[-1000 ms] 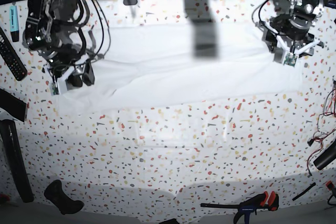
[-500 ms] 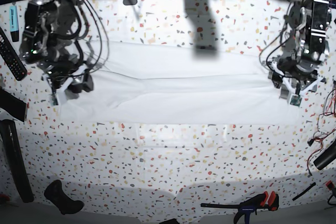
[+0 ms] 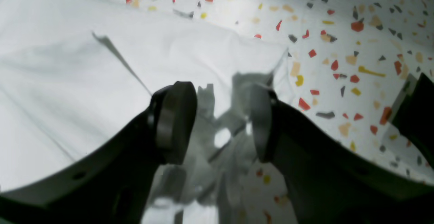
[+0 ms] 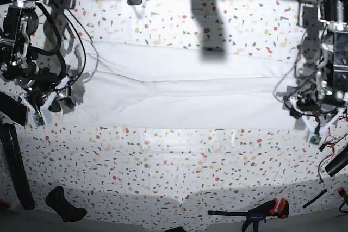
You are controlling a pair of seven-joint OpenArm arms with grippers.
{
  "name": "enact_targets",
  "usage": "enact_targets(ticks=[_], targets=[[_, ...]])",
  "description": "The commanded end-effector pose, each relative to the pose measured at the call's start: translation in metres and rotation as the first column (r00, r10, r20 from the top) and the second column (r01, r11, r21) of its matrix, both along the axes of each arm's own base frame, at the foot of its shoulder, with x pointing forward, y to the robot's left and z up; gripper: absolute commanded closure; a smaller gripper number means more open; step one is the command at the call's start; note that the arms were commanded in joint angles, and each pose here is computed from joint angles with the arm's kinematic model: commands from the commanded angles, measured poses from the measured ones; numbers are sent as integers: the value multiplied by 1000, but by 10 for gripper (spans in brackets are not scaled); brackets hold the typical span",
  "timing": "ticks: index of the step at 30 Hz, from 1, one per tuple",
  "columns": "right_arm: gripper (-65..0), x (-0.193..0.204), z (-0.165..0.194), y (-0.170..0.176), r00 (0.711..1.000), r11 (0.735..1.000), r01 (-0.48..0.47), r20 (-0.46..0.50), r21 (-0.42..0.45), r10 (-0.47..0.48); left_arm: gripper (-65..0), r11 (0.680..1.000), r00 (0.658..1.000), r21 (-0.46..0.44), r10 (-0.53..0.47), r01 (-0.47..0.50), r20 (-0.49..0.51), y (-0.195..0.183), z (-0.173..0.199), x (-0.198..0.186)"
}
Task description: Fold the T-shirt properly
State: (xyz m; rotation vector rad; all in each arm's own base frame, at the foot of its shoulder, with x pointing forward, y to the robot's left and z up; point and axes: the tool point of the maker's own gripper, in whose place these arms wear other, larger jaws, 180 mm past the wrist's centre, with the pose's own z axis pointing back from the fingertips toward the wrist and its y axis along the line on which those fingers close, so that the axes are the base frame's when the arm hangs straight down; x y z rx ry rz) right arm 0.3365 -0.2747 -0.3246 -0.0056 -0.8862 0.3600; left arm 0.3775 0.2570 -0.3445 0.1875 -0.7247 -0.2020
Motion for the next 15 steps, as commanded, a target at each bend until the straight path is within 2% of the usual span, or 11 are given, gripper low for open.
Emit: enact_targets(ticks=[1, 6, 10, 12, 15], targets=[[-296, 6, 18, 1, 999, 1000, -21, 38, -4, 21, -374, 1000, 998, -3, -14, 14, 65, 8, 27, 15], [-295, 3, 29, 14, 998, 998, -51, 33, 24, 51, -374, 992, 997, -100, -66, 70, 47, 28, 47, 18], [-295, 0, 31, 16, 998, 998, -58, 11, 0, 58, -374, 977, 997, -203, -73, 67, -25, 62, 41, 11], [-295, -4, 28, 16, 998, 998, -58, -13, -4, 58, -374, 945, 994, -317, -100, 81, -45, 66, 34, 5], [-295, -15, 21, 25, 996, 996, -76, -39, 45, 78, -374, 873, 988, -475, -149, 113, -38, 59, 24, -3]])
